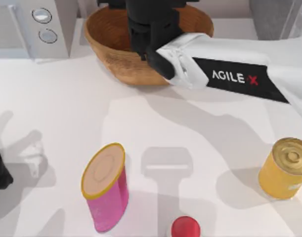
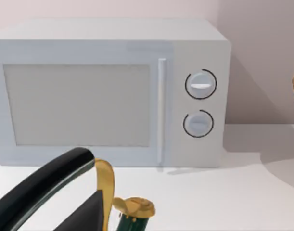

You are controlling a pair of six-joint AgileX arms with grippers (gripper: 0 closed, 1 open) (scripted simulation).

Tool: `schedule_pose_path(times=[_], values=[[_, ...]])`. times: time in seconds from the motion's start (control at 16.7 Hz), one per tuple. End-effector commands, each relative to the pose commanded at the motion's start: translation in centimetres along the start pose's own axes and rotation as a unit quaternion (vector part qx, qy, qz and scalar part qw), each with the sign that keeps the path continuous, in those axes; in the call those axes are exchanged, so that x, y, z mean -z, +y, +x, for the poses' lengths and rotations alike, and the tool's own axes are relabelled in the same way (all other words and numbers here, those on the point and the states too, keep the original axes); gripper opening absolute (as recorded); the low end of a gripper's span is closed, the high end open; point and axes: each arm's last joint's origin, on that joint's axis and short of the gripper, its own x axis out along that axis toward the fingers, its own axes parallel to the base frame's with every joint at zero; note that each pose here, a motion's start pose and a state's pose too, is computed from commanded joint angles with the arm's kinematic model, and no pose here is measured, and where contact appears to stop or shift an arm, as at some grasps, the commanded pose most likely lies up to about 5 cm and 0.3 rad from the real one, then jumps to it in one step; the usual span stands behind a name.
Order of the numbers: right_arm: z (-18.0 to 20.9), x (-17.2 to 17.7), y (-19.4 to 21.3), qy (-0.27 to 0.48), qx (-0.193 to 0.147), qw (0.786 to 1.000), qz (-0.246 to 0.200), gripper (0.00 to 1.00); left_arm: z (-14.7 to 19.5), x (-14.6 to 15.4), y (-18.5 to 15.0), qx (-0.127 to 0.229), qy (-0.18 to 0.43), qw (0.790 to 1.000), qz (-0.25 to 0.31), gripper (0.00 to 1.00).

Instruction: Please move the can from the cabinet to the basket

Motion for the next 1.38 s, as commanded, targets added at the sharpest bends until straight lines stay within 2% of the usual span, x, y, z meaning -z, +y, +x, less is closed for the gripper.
schedule_pose_path(times=[0.48, 1.38], values=[[0.00, 0.00, 0.00, 0.000, 0.000, 1.000, 0.000, 0.98, 0.00, 0.00, 0.00, 0.000, 0.000, 1.000, 0.000, 1.00], [0.00, 0.00, 0.00, 0.000, 0.000, 1.000, 0.000, 1.00, 0.00, 0.00, 0.00, 0.000, 0.000, 1.000, 0.000, 1.00]])
